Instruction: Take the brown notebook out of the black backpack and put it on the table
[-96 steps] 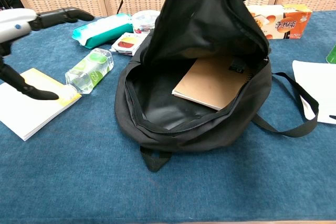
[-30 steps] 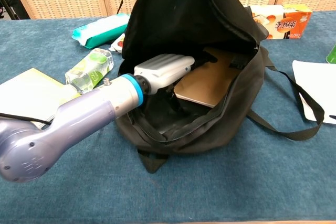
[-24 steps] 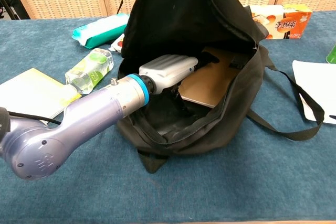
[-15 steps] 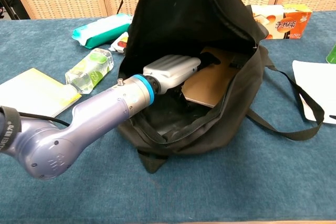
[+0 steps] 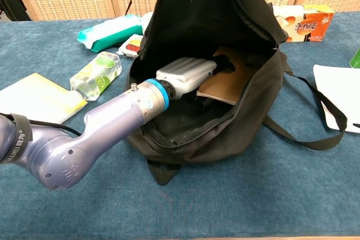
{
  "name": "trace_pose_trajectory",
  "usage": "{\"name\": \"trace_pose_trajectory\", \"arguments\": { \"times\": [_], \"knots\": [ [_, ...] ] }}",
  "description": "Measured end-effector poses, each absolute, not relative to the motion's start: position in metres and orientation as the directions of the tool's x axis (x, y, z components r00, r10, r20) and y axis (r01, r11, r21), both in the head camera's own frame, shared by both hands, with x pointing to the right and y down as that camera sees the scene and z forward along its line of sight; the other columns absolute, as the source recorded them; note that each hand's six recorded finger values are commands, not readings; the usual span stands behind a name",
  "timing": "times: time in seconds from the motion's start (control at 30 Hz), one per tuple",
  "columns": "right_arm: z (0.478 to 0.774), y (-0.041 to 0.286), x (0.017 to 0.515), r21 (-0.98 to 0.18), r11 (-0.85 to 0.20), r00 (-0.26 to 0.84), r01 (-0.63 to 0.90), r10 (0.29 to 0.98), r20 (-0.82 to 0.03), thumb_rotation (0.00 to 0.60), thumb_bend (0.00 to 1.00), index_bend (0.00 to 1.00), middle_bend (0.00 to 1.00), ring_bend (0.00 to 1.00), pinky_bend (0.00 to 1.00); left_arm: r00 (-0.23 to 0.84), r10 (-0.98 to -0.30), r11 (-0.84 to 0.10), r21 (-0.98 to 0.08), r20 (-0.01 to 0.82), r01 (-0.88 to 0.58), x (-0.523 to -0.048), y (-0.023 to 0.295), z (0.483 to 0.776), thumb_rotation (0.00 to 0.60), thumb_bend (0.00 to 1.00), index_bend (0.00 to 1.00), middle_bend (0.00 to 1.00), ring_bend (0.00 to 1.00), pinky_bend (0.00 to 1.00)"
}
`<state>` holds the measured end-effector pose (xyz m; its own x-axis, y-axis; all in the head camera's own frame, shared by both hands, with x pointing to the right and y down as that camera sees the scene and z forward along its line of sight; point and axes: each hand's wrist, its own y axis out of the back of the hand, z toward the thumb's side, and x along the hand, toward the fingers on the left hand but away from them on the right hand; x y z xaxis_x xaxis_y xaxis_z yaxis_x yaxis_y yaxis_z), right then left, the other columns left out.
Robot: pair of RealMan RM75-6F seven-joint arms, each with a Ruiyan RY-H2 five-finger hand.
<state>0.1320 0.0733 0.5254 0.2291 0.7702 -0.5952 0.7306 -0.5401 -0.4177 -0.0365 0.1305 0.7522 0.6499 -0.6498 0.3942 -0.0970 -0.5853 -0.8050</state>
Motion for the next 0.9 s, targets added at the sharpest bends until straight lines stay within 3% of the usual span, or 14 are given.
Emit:
{"name": "trace_pose_trajectory", "arguments": {
  "times": [0.13, 0.37, 0.63, 0.9],
  "knots": [
    [0.524, 0.071, 0.135, -0.418, -0.532, 0.222, 0.737, 0.774, -0.593, 0.600, 0.44, 0.68, 0.58, 0.31, 0.31, 0.649, -0.662, -0.562, -0.821, 0.376, -0.098, -0.037, 0.128, 0.750, 0.600, 0.48, 0.33, 0.12, 0.09, 0.19],
    [0.523, 0.068, 0.139, -0.415, -0.523, 0.218, 0.745, 0.778, -0.590, 0.600, 0.44, 0.68, 0.58, 0.31, 0.31, 0.648, -0.675, -0.537, -0.838, 0.353, -0.103, -0.037, 0.126, 0.750, 0.600, 0.49, 0.42, 0.20, 0.13, 0.29],
    [0.522, 0.064, 0.145, -0.415, -0.506, 0.206, 0.756, 0.786, -0.583, 0.600, 0.44, 0.68, 0.58, 0.31, 0.31, 0.649, -0.704, -0.484, -0.864, 0.290, -0.138, -0.041, 0.119, 0.741, 0.600, 0.50, 0.74, 0.46, 0.34, 0.50],
    [0.527, 0.058, 0.153, -0.433, -0.481, 0.177, 0.763, 0.799, -0.575, 0.600, 0.44, 0.68, 0.58, 0.31, 0.31, 0.666, -0.711, -0.450, -0.874, 0.226, -0.183, -0.054, 0.118, 0.735, 0.600, 0.51, 0.82, 0.53, 0.40, 0.55]
  ]
}}
